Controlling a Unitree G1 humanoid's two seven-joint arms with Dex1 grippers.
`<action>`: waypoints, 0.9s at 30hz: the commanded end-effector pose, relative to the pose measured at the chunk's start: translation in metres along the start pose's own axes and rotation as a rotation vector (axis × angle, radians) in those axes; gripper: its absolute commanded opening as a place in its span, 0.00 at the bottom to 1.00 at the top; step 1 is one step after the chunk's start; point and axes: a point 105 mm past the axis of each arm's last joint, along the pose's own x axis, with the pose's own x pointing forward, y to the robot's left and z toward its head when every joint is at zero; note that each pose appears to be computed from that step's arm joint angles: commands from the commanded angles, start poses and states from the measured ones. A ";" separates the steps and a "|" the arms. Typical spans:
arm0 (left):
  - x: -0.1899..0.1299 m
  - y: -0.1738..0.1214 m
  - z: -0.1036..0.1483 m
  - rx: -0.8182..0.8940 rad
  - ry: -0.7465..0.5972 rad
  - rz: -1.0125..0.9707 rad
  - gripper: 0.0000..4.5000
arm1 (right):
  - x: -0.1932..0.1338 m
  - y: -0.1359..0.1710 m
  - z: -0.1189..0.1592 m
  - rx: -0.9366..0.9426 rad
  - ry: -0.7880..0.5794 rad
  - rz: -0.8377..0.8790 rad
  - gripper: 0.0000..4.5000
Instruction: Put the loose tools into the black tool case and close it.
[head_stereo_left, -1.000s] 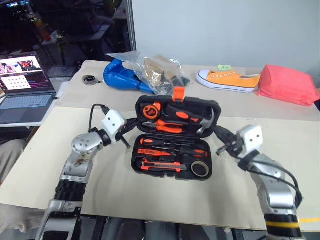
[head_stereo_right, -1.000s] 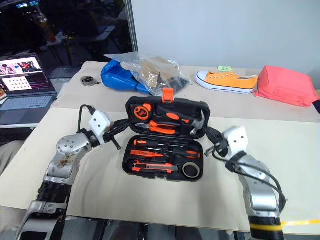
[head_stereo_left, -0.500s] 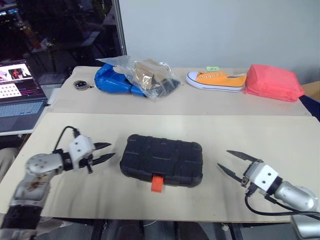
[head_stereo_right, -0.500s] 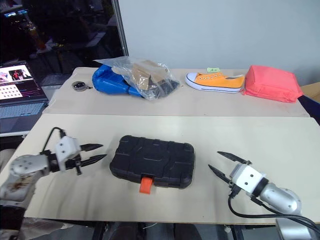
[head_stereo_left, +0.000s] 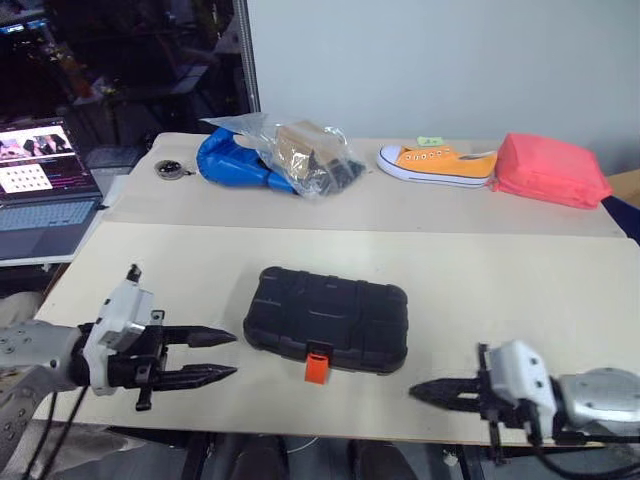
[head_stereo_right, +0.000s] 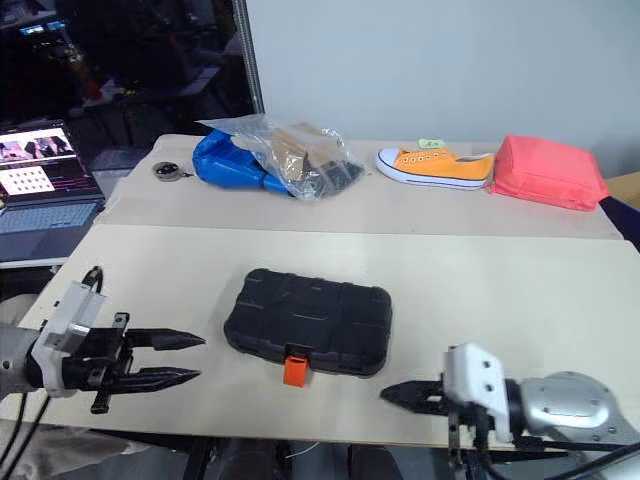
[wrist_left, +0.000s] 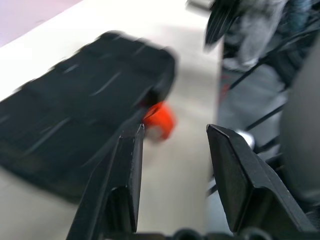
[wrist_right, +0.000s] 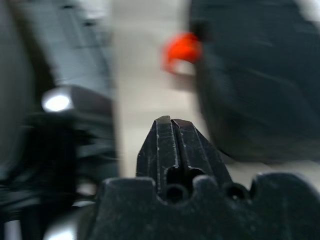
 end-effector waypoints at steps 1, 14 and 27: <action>0.010 -0.012 0.011 0.047 0.006 -0.045 0.69 | 0.015 -0.017 -0.014 -0.035 0.074 -0.071 0.00; 0.021 -0.007 0.007 0.064 -0.006 0.103 0.98 | 0.023 -0.121 -0.014 0.040 0.064 -0.669 0.00; 0.053 0.041 0.001 0.022 -0.060 0.255 1.00 | 0.009 -0.145 -0.004 0.154 0.093 -0.754 0.31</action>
